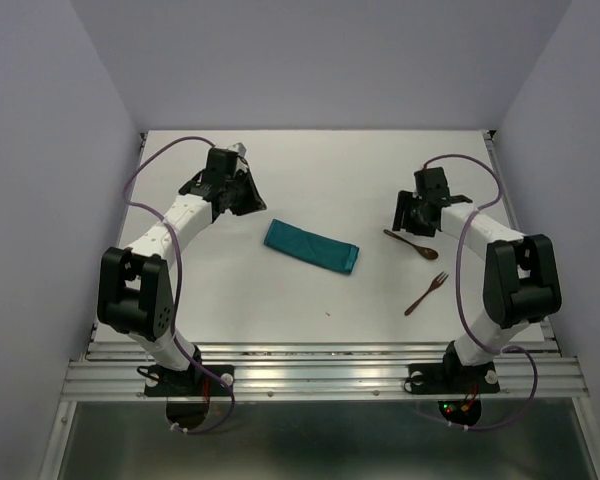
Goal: Fold the napkin into a case and place the utensils inside
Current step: Pick up the spoon from the center of the board.
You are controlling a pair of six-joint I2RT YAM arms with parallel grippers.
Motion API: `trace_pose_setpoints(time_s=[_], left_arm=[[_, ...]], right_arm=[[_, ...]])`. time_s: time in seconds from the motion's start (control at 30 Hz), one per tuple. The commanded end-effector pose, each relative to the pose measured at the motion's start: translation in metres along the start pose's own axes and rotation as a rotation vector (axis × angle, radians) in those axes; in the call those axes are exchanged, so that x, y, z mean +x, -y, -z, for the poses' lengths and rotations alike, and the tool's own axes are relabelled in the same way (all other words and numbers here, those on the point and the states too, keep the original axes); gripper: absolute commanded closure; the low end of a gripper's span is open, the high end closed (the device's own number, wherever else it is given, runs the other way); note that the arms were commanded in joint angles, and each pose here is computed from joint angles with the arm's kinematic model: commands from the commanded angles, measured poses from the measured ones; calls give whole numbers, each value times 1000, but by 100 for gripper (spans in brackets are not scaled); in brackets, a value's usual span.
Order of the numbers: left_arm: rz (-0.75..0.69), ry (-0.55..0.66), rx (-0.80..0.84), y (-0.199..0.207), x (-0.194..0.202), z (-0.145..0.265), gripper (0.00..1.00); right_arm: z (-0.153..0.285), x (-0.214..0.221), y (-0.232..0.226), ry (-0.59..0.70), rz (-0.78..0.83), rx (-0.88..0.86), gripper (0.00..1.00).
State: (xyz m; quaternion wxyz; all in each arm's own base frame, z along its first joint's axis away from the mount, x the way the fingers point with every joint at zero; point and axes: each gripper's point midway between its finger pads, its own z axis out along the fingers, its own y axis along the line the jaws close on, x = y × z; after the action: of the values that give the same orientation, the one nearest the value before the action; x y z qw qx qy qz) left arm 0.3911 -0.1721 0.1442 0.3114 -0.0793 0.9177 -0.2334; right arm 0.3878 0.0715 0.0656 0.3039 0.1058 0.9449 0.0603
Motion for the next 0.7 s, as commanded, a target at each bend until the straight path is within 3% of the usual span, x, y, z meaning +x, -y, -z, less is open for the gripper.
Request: trace_pose_setpoints(time_s=[0.0,0.3,0.43,0.67], left_arm=[[-18,35,43,16,-10,11,81],[-33,13,54,21,-7,8,81],[-36,8,55,21,-5,7,81],[-8,-44,18,10,7,-10,81]], right_arm=[[3,8,21,-78,179,92,35],[-18,36,38,-187,302,120,38],[-24,37,37,-203,299,118,54],[-17,35,29,-183,281,77,74]])
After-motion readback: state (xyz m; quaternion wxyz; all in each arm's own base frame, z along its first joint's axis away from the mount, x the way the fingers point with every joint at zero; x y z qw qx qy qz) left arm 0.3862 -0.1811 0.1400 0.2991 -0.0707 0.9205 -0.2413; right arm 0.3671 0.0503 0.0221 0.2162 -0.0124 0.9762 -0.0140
